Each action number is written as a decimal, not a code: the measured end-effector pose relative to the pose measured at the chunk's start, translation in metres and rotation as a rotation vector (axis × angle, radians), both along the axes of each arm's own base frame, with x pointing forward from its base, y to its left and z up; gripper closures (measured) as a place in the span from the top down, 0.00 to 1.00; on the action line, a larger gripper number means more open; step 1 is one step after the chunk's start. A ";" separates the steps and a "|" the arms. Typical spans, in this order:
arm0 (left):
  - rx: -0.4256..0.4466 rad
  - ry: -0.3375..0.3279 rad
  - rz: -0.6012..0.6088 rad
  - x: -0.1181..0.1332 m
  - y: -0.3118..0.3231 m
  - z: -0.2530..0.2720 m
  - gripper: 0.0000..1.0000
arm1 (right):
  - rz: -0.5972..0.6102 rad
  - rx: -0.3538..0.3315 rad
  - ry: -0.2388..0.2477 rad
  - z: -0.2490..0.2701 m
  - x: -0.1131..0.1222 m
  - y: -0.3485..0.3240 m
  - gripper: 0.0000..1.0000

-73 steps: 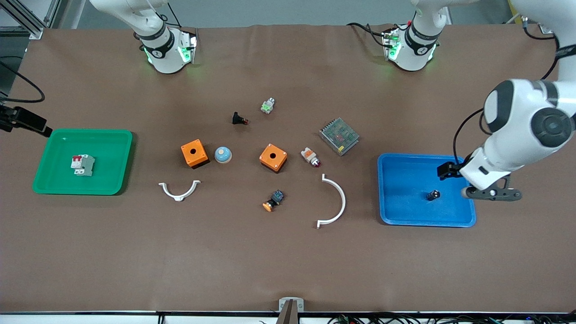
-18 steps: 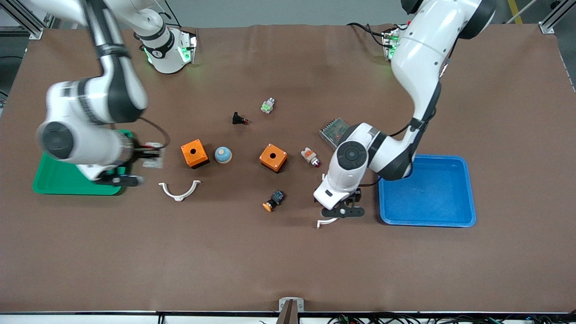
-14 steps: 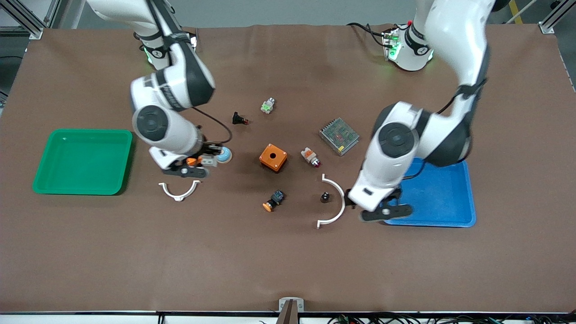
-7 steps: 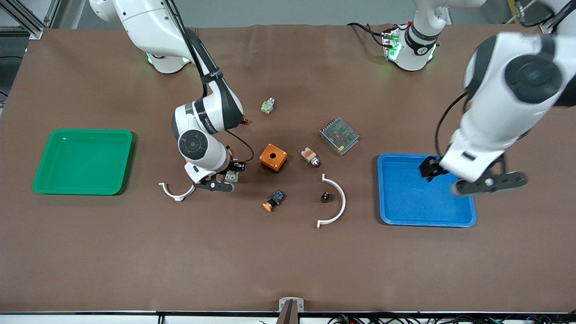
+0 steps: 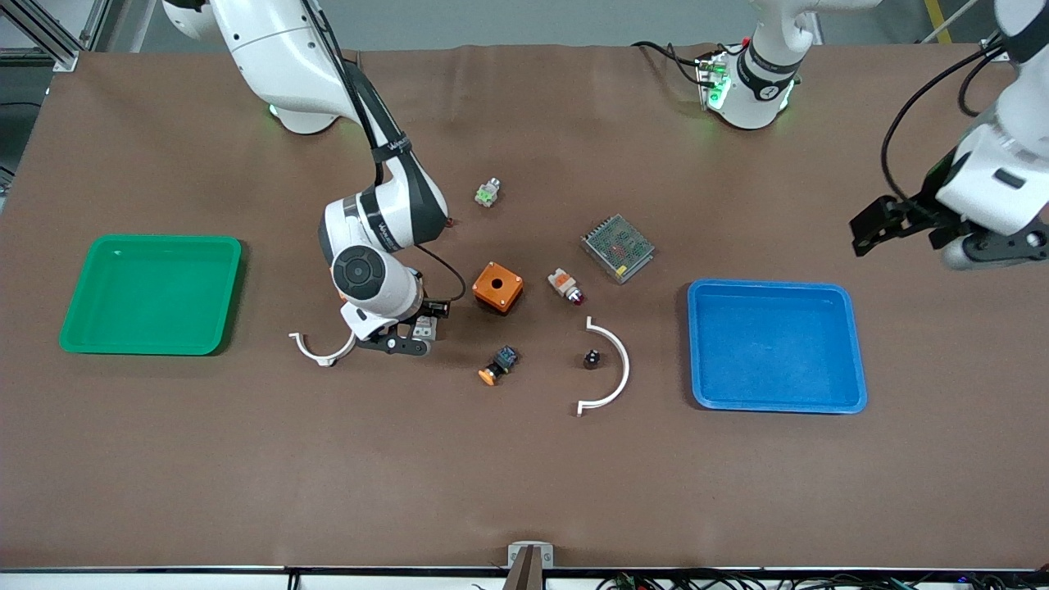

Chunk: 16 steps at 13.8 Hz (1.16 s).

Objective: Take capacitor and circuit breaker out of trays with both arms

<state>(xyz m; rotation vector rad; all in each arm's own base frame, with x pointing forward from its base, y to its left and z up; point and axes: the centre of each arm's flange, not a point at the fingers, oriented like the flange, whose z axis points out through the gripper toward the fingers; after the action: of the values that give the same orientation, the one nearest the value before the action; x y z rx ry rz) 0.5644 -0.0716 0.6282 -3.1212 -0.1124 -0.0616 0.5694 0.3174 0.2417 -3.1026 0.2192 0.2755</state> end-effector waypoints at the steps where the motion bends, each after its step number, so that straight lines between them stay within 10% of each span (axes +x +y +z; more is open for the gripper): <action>1: -0.007 0.004 -0.001 -0.011 0.006 0.002 1.00 | 0.004 -0.001 0.027 0.012 -0.001 0.000 0.86; 6: 0.001 0.011 -0.022 -0.050 -0.001 0.006 1.00 | -0.014 0.059 0.110 0.169 -0.016 -0.048 1.00; 16: 0.005 0.016 -0.084 -0.053 0.000 0.008 1.00 | 0.046 0.026 -0.070 0.296 -0.039 -0.310 1.00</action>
<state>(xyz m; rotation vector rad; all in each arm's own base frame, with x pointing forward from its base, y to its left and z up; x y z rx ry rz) 0.5115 -0.0715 0.6360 -3.1200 0.0190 -0.0375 0.5305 0.0076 0.5380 -3.0876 0.1425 0.1683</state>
